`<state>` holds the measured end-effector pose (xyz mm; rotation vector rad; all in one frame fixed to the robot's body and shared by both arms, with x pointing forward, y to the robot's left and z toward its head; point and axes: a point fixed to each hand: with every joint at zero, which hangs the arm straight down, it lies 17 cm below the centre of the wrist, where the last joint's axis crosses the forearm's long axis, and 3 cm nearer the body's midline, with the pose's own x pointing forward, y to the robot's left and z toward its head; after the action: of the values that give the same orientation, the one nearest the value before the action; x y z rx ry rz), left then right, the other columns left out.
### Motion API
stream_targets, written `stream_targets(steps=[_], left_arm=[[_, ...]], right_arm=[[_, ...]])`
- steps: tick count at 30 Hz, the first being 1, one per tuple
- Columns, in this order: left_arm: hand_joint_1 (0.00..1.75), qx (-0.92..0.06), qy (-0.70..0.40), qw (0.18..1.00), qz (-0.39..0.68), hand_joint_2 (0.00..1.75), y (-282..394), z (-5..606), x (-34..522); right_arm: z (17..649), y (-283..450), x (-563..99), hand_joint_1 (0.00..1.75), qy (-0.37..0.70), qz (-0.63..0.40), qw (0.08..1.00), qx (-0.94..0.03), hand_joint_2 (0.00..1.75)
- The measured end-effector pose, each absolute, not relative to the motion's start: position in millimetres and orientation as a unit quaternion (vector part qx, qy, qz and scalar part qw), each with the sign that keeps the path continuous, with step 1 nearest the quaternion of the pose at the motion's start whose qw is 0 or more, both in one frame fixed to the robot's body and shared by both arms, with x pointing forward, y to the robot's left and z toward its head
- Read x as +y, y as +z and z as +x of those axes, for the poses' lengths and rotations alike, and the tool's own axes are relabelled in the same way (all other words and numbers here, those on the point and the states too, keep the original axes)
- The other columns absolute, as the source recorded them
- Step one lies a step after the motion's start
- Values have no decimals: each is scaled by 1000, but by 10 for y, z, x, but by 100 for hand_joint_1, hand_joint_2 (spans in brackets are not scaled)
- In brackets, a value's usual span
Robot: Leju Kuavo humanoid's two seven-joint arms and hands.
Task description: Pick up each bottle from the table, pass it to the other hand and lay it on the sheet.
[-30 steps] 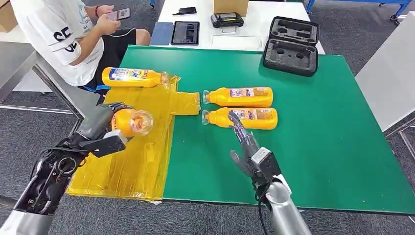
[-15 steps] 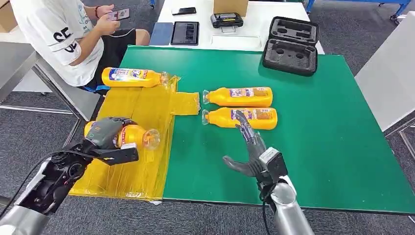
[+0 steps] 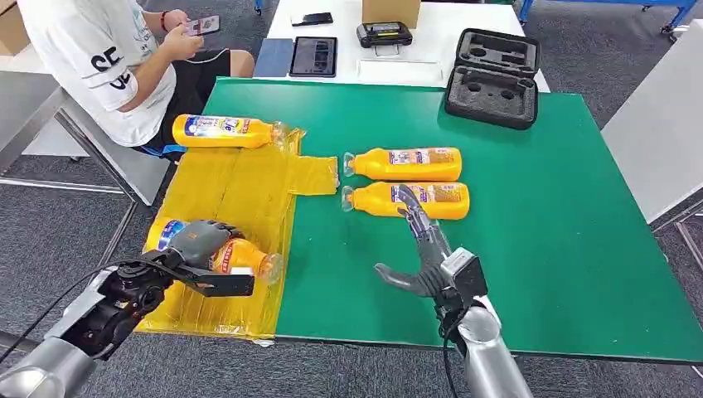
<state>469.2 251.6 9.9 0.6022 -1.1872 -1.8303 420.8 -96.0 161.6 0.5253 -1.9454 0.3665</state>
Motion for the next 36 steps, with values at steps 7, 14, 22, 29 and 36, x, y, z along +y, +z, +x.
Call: stream_targets(steps=[7,14,22,29,36], left_arm=[[175,-444,-749,425,246,175,-58,4696,2636],[175,-425,-756,421,264,175,-116,4722,2702],[35,-417,-762,430,245,175,-166,4690,2718],[0,-408,-775,439,202,175,-187,4668,2718],[0,-406,-780,443,176,175,-180,4681,2726]], right_arm=[[4185,1540,-904,0,156,221,525,-807,175],[4170,1479,-862,0,157,225,530,-802,175],[4184,1434,-838,0,155,228,536,-798,175],[4257,1437,-821,0,157,230,538,-796,175],[4270,1399,-815,0,156,228,541,-795,175]])
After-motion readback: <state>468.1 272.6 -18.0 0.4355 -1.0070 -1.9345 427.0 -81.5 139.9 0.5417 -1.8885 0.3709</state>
